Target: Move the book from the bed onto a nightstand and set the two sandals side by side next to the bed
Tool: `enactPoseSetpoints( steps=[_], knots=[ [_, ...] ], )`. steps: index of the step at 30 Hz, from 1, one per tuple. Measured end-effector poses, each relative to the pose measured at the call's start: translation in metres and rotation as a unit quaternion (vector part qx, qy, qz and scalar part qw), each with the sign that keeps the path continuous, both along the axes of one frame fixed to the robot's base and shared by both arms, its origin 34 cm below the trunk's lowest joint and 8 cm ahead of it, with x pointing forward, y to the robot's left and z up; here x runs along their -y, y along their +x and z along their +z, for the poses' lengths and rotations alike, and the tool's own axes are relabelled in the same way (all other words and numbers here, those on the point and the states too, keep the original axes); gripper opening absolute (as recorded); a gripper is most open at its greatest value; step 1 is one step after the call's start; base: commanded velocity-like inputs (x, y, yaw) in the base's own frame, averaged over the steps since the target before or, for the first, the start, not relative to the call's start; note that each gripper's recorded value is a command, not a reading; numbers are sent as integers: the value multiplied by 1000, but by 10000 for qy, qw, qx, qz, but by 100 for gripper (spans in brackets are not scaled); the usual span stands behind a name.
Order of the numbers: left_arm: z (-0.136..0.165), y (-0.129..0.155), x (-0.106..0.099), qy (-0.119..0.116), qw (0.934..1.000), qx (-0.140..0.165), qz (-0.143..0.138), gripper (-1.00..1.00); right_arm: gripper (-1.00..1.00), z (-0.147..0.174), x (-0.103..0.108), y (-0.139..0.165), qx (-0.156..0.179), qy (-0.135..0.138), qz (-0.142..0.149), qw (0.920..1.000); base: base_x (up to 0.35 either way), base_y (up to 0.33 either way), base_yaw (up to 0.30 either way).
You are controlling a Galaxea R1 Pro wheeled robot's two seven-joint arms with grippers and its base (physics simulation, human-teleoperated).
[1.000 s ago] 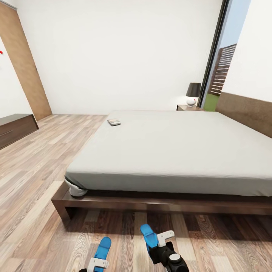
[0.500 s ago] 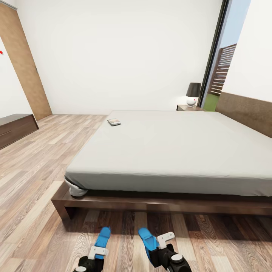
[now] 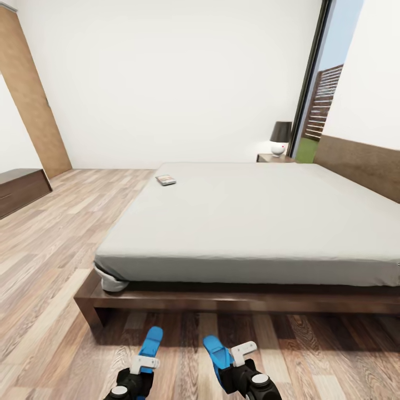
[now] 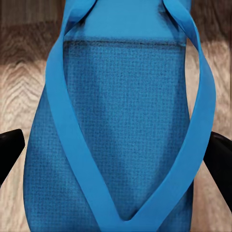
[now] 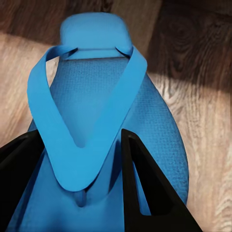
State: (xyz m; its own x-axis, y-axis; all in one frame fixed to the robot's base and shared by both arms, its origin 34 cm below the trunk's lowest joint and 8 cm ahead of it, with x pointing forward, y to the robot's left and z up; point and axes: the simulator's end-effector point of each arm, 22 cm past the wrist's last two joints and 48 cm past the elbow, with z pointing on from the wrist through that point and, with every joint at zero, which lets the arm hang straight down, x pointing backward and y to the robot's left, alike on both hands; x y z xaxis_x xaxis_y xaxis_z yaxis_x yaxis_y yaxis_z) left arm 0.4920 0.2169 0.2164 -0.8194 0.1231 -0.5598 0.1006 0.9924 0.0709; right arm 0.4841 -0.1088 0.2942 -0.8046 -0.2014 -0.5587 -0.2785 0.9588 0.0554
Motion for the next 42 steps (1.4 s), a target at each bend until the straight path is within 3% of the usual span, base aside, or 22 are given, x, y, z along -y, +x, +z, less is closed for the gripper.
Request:
enactPoseSetpoints(
  steps=[23, 42],
  knots=[
    [0, -1, 0, -16, 10000, -2, -3, -100, -100, 0, -1, 0, 2, -2, 13, 10000, -29, 116, -57],
    [0, -1, -1, -15, 10000, -1, 29, -100, -100, 0, -1, 0, 7, -1, 22, 10000, 58, 94, -1]
  ],
)
